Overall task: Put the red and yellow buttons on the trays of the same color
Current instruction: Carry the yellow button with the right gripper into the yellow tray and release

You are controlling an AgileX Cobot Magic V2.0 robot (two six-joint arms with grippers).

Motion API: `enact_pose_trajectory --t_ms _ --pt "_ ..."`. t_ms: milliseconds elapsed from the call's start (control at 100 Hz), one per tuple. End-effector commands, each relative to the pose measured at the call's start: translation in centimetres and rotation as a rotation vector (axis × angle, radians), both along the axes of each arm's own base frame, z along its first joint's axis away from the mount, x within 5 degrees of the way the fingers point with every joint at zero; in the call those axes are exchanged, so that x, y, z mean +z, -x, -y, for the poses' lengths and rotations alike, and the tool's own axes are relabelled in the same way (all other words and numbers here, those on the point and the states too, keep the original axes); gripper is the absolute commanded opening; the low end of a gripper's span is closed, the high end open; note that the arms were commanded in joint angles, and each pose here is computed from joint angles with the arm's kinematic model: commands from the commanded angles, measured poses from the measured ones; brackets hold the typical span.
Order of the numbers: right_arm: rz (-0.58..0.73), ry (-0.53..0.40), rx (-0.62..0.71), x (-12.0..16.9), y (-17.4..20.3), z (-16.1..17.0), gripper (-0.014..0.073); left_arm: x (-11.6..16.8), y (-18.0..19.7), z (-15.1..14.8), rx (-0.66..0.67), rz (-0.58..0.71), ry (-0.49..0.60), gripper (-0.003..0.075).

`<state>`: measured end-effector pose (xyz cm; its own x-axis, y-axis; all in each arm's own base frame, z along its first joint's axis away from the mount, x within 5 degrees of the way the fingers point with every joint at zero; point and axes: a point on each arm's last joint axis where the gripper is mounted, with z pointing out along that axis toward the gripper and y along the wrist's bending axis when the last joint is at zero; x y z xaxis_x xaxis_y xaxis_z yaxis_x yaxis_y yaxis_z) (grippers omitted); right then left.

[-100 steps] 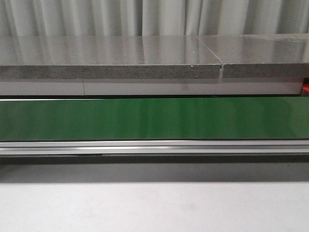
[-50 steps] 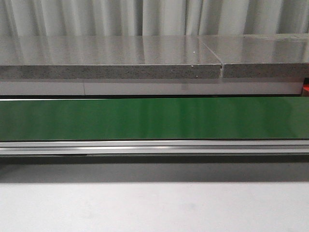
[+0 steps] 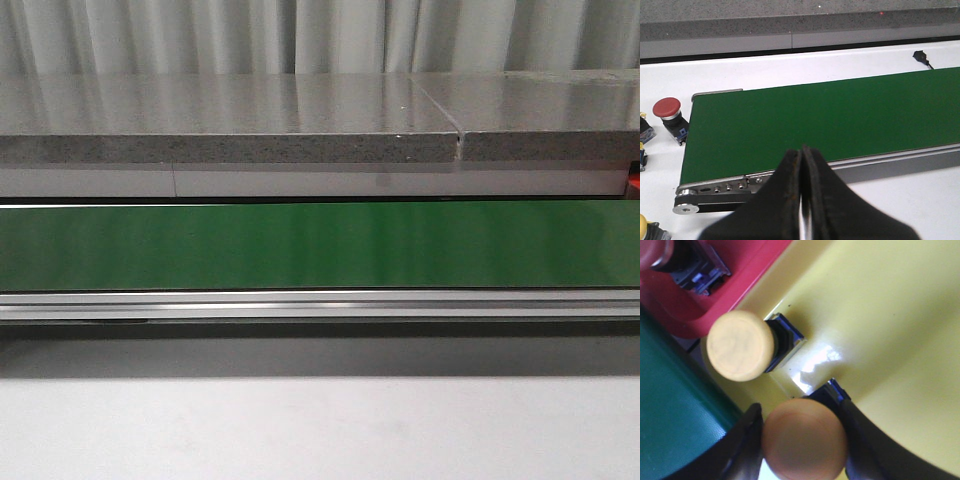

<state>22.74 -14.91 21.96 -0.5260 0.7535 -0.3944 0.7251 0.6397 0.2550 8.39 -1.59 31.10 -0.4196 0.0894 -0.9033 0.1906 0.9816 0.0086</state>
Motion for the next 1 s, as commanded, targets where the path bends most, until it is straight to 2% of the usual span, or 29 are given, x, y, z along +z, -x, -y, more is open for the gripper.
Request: enact_pose_trajectory --t_ms 0,190,260,330,430,500,680,890,990 --pt "0.076 0.045 -0.03 1.2 -0.5 0.6 0.0092 1.4 -0.2 0.1 -0.005 0.085 0.034 -0.0021" --pt "0.046 0.011 -0.034 0.1 -0.8 0.7 0.0099 1.4 -0.2 0.1 -0.005 0.085 0.034 -0.0021" --pt "0.046 0.01 -0.034 0.1 -0.8 0.8 0.0146 1.4 -0.2 0.1 -0.005 0.085 0.034 -0.0021" --pt "0.053 0.017 -0.037 0.1 -0.9 0.8 0.0261 1.4 -0.2 0.1 -0.005 0.085 0.034 -0.0021" --pt "0.057 0.015 -0.04 0.2 -0.9 0.8 0.0482 1.4 -0.2 0.1 -0.005 0.085 0.034 -0.0021" --pt "0.06 0.017 -0.04 0.2 -0.9 0.9 0.0564 1.4 -0.2 0.1 -0.005 0.085 0.034 -0.0021" --pt "0.093 0.041 -0.042 1.2 -0.8 0.8 0.0574 1.4 -0.2 0.1 -0.005 0.085 0.034 -0.0021" --pt "0.185 0.129 -0.009 4.3 0.2 -0.1 0.0571 1.4 -0.2 0.1 -0.005 0.085 0.034 -0.0021" --pt "0.228 0.194 0.083 6.0 0.3 -1.7 0.0506 1.4 -0.2 0.1 -0.005 0.085 0.034 -0.0021"
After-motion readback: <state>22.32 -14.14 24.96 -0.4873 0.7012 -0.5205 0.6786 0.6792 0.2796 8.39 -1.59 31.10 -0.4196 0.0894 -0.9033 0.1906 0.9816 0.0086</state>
